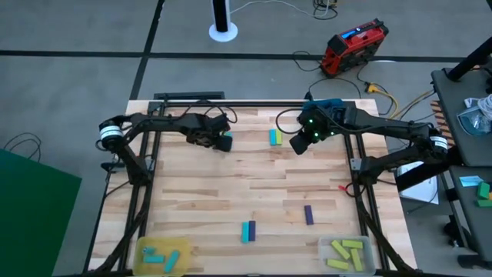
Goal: Sort blocks
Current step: Put the violet block into the blue bin
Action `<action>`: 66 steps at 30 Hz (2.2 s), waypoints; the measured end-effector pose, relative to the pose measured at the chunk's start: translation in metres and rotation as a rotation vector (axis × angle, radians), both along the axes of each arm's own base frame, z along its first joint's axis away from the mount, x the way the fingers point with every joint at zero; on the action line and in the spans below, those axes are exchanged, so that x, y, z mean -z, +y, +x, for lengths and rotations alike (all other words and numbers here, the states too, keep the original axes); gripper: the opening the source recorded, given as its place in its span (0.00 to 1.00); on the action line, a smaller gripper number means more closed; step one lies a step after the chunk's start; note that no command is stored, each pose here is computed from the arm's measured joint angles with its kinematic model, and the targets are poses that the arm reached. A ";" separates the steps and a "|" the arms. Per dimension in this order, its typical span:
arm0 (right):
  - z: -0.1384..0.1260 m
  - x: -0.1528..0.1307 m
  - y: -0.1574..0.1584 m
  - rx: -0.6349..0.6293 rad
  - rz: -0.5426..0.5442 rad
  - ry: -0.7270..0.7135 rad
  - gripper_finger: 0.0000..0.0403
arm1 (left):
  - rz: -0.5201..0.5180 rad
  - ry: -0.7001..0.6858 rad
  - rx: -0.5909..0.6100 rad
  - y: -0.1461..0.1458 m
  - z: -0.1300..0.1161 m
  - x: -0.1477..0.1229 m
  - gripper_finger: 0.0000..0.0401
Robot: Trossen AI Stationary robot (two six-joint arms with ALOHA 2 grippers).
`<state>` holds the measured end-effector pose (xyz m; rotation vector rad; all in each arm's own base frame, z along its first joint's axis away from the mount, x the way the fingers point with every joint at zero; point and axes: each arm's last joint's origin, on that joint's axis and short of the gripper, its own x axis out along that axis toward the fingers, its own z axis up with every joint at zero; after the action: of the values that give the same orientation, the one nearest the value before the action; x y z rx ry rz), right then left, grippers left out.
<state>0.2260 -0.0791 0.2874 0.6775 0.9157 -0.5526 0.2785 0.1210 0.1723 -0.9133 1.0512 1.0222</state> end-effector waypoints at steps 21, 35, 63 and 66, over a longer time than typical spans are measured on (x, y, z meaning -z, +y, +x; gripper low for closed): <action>0.001 -0.001 0.000 0.026 0.009 -0.018 0.07 | -0.035 0.074 0.022 0.005 0.011 0.037 0.46; 0.001 -0.001 0.000 0.026 0.009 -0.018 0.07 | -0.030 0.091 -0.009 0.005 0.009 0.037 0.20; 0.002 -0.001 0.000 0.034 0.037 -0.036 0.07 | 0.134 -0.075 0.657 -0.025 0.014 -0.073 0.20; 0.005 -0.003 0.000 0.061 0.077 -0.080 0.07 | 0.208 -0.082 0.794 -0.033 0.025 -0.085 0.20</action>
<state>0.2307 -0.0793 0.2905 0.7933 0.8474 -0.5427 0.3040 0.0879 0.2573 -0.3013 1.0772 0.4079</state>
